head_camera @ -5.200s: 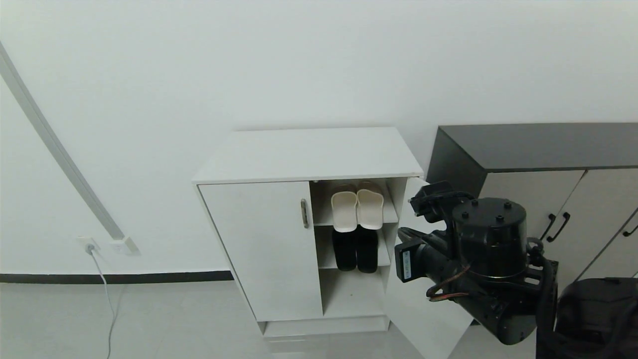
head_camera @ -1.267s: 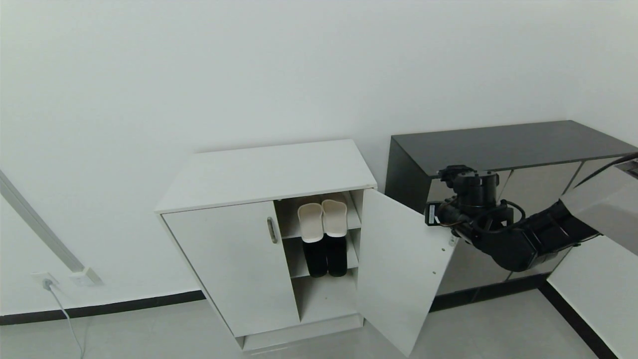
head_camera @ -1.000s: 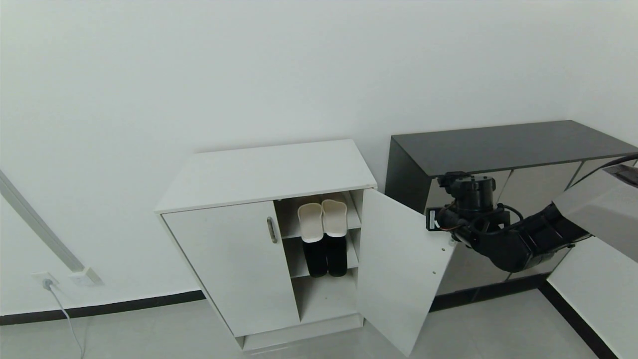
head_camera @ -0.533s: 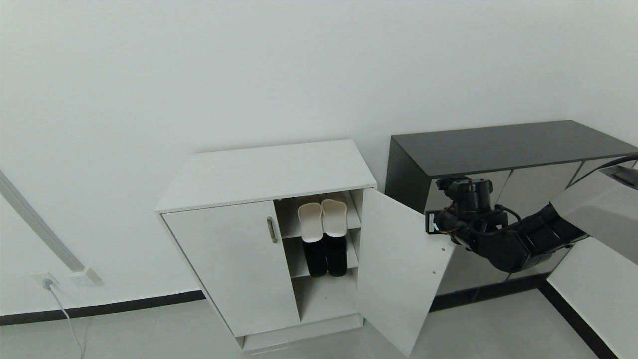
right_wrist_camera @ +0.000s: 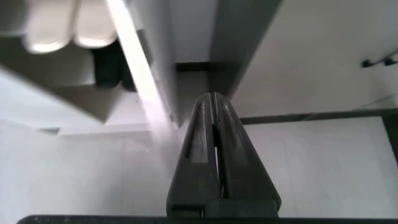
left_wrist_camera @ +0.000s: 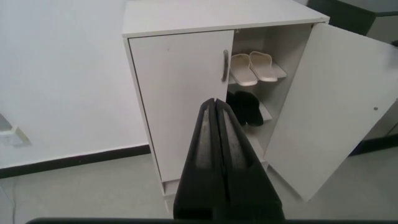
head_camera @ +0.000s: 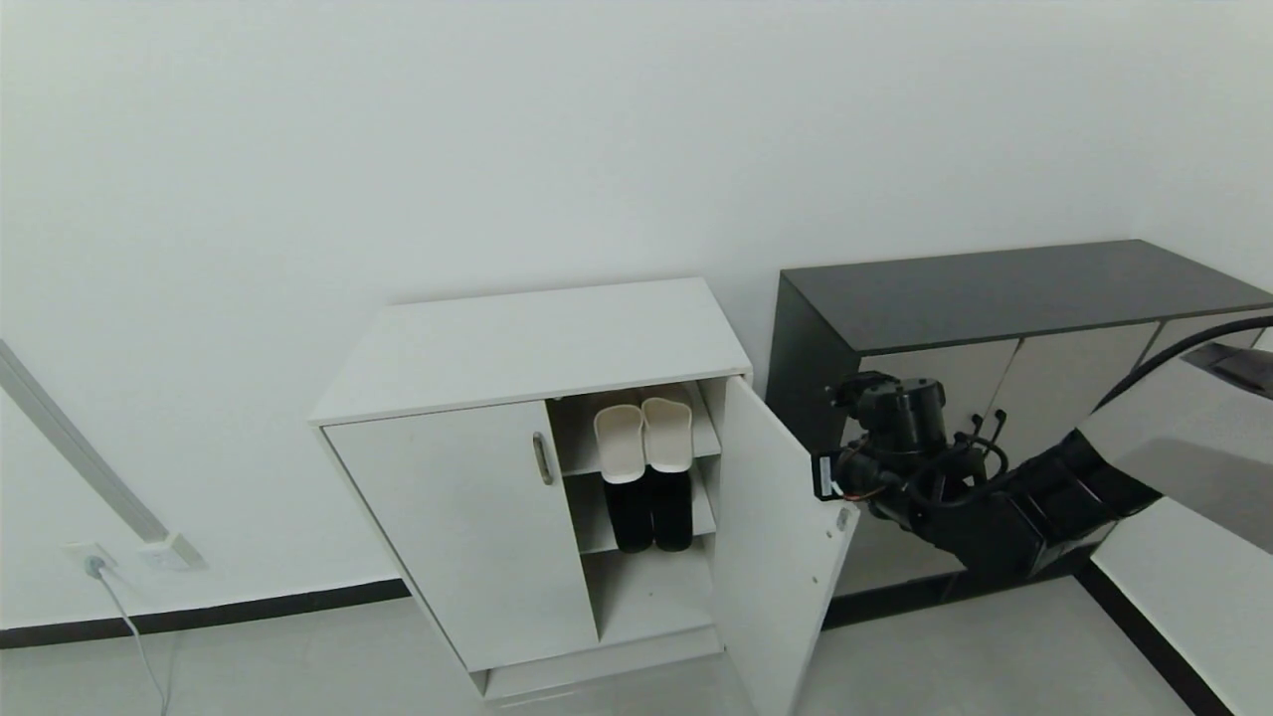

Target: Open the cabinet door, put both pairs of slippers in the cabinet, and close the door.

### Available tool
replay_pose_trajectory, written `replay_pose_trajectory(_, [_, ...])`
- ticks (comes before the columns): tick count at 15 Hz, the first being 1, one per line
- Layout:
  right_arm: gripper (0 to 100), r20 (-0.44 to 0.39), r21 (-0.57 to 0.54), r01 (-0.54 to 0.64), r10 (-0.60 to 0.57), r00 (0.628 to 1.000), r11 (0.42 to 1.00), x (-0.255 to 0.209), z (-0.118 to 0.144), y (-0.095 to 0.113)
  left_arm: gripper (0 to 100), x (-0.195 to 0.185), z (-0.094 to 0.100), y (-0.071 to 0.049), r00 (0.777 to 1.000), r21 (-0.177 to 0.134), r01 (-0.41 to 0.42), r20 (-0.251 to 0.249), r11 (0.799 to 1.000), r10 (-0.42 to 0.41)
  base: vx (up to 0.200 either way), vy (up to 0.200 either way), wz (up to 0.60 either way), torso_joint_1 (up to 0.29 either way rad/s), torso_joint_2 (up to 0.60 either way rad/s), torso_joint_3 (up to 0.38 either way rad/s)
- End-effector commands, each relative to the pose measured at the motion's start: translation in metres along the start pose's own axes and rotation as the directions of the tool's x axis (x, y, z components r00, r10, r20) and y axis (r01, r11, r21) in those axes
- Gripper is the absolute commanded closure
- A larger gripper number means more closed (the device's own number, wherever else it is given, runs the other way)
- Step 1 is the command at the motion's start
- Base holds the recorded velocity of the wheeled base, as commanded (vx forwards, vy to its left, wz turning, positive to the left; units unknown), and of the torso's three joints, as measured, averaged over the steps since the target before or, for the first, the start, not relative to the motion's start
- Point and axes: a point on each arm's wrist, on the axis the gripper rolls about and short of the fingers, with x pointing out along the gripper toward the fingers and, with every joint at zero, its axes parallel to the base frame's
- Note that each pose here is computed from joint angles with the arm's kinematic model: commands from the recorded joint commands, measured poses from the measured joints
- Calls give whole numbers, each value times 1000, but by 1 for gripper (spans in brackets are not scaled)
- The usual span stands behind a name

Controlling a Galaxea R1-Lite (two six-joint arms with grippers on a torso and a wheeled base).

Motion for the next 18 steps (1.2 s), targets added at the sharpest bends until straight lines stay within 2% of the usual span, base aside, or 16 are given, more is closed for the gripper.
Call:
replay_pose_trajectory(1, [100,12,-12,-55,55,998,998,-19,3,18,100,0,0,0,1000,0,0,-1,1000,0,0,0,0,0,0,0])
replay_pose_trajectory(4, [100,-12,-1,-189,189,982,982,-43,-5,47,100,0,0,0,1000,0,0,-1,1000,0,0,0,0,0,0,0])
replay_pose_trajectory(8, [100,-35,3,-296,296,955,955,-63,-15,72,100,0,0,0,1000,0,0,-1,1000,0,0,0,0,0,0,0])
replay_pose_trajectory(11, [100,48,-29,-331,332,942,943,-68,-18,68,100,0,0,0,1000,0,0,-1,1000,0,0,0,0,0,0,0])
replay_pose_trajectory(18, [100,71,-75,-346,351,934,935,-67,-22,62,100,0,0,0,1000,-1,0,0,1000,0,0,0,0,0,0,0])
